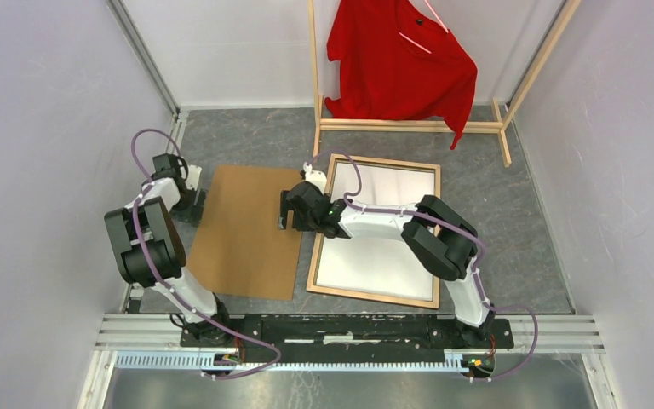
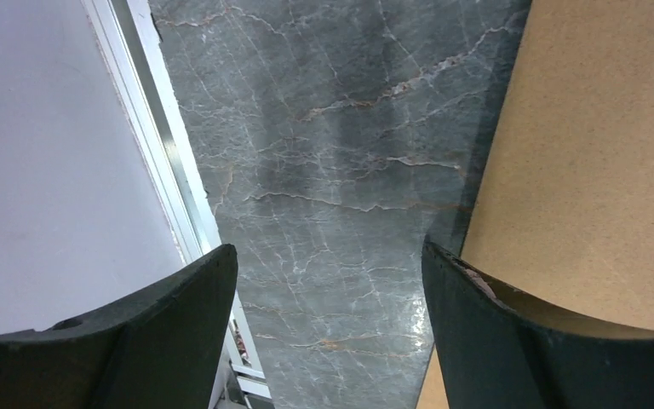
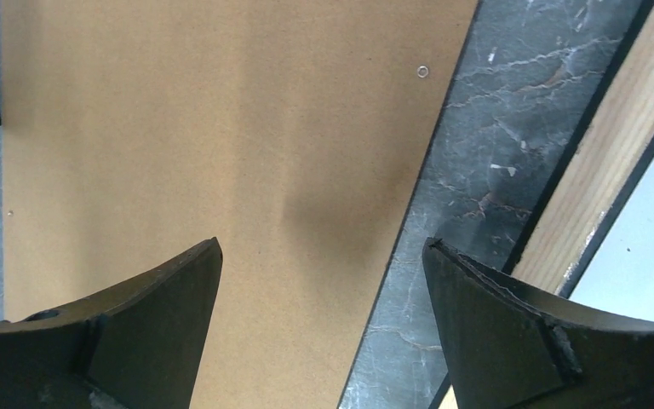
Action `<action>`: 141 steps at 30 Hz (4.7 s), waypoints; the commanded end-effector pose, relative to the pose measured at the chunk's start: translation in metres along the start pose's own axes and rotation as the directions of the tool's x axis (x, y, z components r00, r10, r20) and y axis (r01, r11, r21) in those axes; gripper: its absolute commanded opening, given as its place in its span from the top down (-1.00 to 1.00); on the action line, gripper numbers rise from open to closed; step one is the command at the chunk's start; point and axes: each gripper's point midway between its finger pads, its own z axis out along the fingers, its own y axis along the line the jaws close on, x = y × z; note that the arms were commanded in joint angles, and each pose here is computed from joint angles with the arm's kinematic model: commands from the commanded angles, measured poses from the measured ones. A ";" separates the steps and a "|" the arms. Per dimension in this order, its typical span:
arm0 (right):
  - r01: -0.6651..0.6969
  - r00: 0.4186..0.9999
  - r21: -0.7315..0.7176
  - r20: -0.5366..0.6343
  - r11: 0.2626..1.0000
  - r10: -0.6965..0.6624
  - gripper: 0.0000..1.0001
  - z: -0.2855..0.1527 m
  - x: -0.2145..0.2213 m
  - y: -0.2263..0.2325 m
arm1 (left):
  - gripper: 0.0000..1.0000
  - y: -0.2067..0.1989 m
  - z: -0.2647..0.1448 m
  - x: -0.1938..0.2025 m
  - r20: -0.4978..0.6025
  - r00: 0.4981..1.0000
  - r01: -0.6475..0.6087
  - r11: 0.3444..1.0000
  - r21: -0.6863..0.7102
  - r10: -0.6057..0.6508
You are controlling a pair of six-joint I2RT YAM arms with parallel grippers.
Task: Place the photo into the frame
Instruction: Pick up the photo frame item at the center of the board, then turn over the photo frame item on the photo frame.
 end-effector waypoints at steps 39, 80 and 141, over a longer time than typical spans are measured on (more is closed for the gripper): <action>-0.227 0.935 -0.836 -0.043 0.500 0.353 -0.64 -0.135 -0.073 0.131 | -0.64 -0.105 0.013 0.028 -0.033 0.996 -0.069 0.932 0.356 0.086; -0.289 0.937 -0.589 -0.013 0.754 0.349 1.00 -0.112 -0.096 0.073 | -1.00 -0.096 -0.168 -0.077 0.449 0.893 -0.289 0.822 0.491 0.046; 0.425 0.900 -0.663 0.239 0.617 -0.363 -0.81 -0.228 -0.132 0.020 | 0.96 -0.076 -0.377 -0.058 0.659 -0.152 -0.491 0.523 -0.697 0.736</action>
